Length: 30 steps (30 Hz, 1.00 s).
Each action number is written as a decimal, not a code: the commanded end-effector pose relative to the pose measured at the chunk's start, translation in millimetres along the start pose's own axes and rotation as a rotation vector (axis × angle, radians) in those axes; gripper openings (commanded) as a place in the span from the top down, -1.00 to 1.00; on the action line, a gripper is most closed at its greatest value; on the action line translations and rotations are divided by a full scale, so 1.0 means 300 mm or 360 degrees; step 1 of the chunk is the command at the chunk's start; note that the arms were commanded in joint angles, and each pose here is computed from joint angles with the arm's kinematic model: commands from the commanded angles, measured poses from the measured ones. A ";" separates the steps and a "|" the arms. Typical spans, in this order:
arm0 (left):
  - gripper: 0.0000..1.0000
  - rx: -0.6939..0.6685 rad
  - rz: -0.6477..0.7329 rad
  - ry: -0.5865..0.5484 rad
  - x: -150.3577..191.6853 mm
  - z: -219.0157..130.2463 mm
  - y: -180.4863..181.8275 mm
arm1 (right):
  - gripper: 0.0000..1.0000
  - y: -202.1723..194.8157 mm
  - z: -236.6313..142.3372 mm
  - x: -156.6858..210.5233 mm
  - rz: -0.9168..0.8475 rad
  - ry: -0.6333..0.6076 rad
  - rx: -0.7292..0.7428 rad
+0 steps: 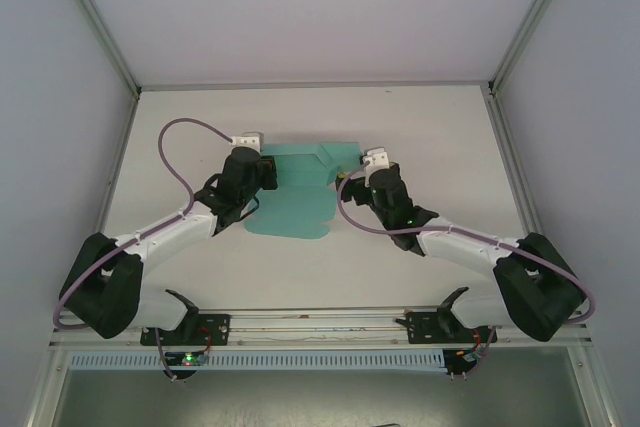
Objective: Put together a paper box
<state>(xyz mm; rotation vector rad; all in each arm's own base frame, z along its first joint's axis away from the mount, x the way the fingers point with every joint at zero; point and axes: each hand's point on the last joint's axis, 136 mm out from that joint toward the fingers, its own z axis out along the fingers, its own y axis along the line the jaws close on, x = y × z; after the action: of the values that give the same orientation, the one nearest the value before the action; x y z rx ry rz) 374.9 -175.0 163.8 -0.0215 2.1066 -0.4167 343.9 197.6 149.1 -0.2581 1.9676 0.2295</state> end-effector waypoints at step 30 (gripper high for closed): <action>1.00 0.0189 0.0410 0.0130 0.117 0.016 -0.088 | -0.96 0.030 0.012 -0.194 -0.0903 -0.0075 0.0459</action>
<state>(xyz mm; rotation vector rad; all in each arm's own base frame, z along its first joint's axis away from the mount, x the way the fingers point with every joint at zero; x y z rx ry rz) 370.5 -184.8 158.2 0.1786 2.0781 -0.3690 362.1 194.7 162.1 -0.6959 1.8677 -0.5432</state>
